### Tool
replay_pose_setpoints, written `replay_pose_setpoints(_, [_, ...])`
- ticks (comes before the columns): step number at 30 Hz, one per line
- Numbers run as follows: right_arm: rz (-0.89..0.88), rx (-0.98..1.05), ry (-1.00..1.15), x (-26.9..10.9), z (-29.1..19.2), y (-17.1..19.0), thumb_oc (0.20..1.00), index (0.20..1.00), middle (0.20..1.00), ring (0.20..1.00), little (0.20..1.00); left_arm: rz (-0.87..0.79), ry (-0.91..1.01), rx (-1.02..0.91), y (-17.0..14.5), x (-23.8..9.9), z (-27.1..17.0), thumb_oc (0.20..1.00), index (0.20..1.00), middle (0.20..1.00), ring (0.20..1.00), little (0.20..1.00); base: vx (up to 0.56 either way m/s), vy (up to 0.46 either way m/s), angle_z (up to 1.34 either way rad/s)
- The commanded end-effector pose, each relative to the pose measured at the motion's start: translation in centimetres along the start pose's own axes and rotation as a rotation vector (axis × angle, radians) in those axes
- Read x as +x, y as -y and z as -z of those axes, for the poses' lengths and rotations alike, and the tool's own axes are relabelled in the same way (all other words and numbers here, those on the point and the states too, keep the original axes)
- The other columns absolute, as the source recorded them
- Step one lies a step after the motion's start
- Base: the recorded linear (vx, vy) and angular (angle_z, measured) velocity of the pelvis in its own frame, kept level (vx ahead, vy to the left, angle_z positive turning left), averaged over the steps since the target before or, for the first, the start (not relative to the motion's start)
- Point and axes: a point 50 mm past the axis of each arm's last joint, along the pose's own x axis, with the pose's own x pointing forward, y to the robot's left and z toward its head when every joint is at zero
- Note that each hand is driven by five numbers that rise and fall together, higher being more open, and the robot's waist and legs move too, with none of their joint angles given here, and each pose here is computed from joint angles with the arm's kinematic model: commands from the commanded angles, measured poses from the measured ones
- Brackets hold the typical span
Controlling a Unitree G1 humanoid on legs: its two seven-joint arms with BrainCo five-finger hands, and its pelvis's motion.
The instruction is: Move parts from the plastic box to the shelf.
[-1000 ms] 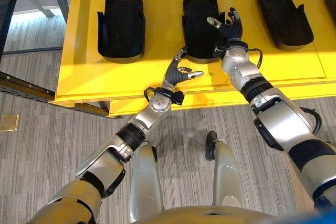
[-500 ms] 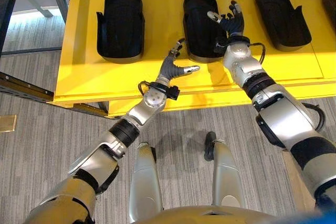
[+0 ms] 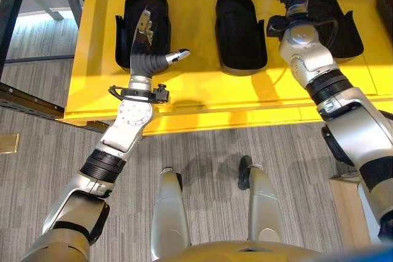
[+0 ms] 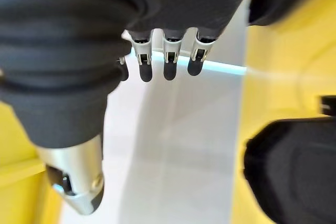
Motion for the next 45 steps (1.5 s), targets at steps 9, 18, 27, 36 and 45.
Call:
replay_pose_setpoints(9, [-0.099,-0.029,0.384,-6.6,-3.5,5.0,1.000,1.000,1.000,1.000,1.000,0.042,0.320,-0.036,-2.4,-2.3,-6.7,1.000,1.000,1.000,1.000,1.000,0.00,-0.001,0.00])
replay_pose_setpoints(18, [-0.188,-0.239,0.269,-16.9,1.8,7.0,1.000,1.000,1.000,1.000,1.000,-0.009,0.126,-0.072,-5.0,-6.7,-3.8,1.000,1.000,1.000,1.000,1.000,0.00,-0.004,-0.02])
replay_pose_setpoints(27, [-0.274,-0.256,0.080,-21.7,4.8,7.5,1.000,1.000,1.000,1.000,1.000,-0.050,-0.070,0.014,-7.1,-10.5,-1.2,1.000,1.000,1.000,1.000,1.000,0.03,0.014,0.04])
replay_pose_setpoints(36, [-0.298,-0.050,-0.212,-26.3,8.2,8.3,1.000,1.000,1.000,1.000,1.000,0.083,-0.424,-0.237,-6.0,-16.1,2.6,1.000,1.000,1.000,1.000,1.000,0.07,0.018,0.01])
replay_pose_setpoints(45, [-0.288,-0.006,-0.476,-31.0,11.4,9.2,1.000,1.000,1.000,1.000,1.000,0.056,-0.712,-0.398,-5.1,-22.1,5.2,1.000,1.000,1.000,1.000,1.000,0.08,0.022,-0.05])
